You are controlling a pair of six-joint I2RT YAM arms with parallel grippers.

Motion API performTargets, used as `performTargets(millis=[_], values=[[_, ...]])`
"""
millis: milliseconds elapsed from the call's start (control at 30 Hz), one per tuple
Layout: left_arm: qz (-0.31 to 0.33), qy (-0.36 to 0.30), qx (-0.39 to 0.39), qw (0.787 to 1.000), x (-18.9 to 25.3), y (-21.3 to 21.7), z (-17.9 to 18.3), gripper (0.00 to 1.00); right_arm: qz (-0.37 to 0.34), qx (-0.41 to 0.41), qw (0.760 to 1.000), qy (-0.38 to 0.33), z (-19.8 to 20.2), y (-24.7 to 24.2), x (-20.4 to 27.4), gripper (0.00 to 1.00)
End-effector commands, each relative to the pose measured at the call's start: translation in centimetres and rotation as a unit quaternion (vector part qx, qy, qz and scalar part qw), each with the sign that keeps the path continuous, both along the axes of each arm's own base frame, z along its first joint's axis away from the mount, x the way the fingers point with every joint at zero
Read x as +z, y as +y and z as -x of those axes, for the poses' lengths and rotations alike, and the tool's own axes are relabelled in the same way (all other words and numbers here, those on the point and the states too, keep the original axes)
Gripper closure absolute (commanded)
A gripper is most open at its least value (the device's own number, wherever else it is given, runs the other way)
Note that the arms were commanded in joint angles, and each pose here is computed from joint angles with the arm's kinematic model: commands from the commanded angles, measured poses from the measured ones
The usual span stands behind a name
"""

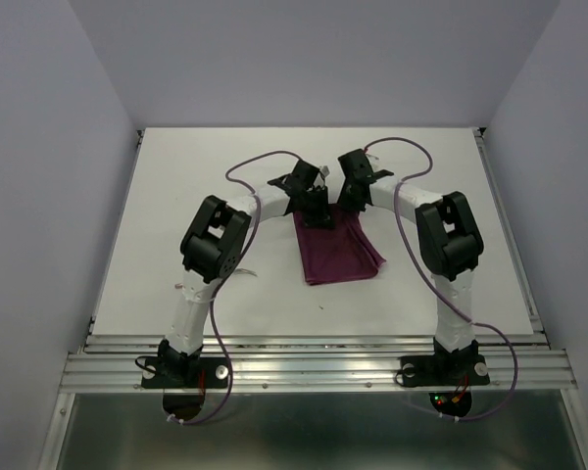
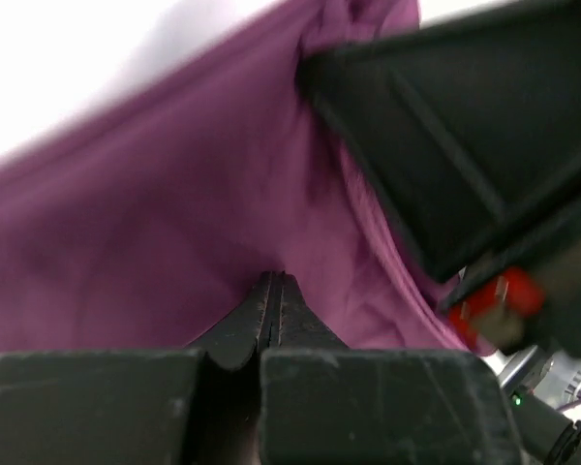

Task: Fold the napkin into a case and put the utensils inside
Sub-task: Fold the lower triangle-folded napkin at the center of the board.

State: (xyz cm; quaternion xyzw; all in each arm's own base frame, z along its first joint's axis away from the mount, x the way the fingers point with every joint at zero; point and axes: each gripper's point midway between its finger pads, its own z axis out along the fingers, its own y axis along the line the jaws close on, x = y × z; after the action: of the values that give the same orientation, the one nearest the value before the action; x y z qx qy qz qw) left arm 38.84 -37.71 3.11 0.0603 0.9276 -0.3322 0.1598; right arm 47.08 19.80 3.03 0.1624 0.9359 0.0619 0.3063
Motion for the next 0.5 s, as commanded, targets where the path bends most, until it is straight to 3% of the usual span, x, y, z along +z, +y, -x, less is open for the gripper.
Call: performTargets(millis=[0, 200, 300, 467], values=[[0.013, -0.038, 0.001, 0.999, 4.2, 0.5, 0.4, 1.0, 0.051, -0.024, 0.997, 0.053, 2.0, -1.9, -3.9, 0.99], [0.047, -0.045, 0.015, 0.998, 6.2, 0.3, 1.1, 0.96, 0.056, -0.038, 0.996, 0.056, 2.0, -2.2, -4.4, 0.99], [0.071, -0.044, 0.019, 0.996, 7.2, -0.3, 1.5, 0.72, 0.059, -0.046, 0.995, 0.06, 1.9, -2.3, -4.5, 0.99], [0.104, -0.029, 0.016, 0.994, 7.5, -2.4, 3.1, 0.51, 0.063, -0.053, 0.995, 0.059, 1.1, -1.7, -4.5, 0.99]])
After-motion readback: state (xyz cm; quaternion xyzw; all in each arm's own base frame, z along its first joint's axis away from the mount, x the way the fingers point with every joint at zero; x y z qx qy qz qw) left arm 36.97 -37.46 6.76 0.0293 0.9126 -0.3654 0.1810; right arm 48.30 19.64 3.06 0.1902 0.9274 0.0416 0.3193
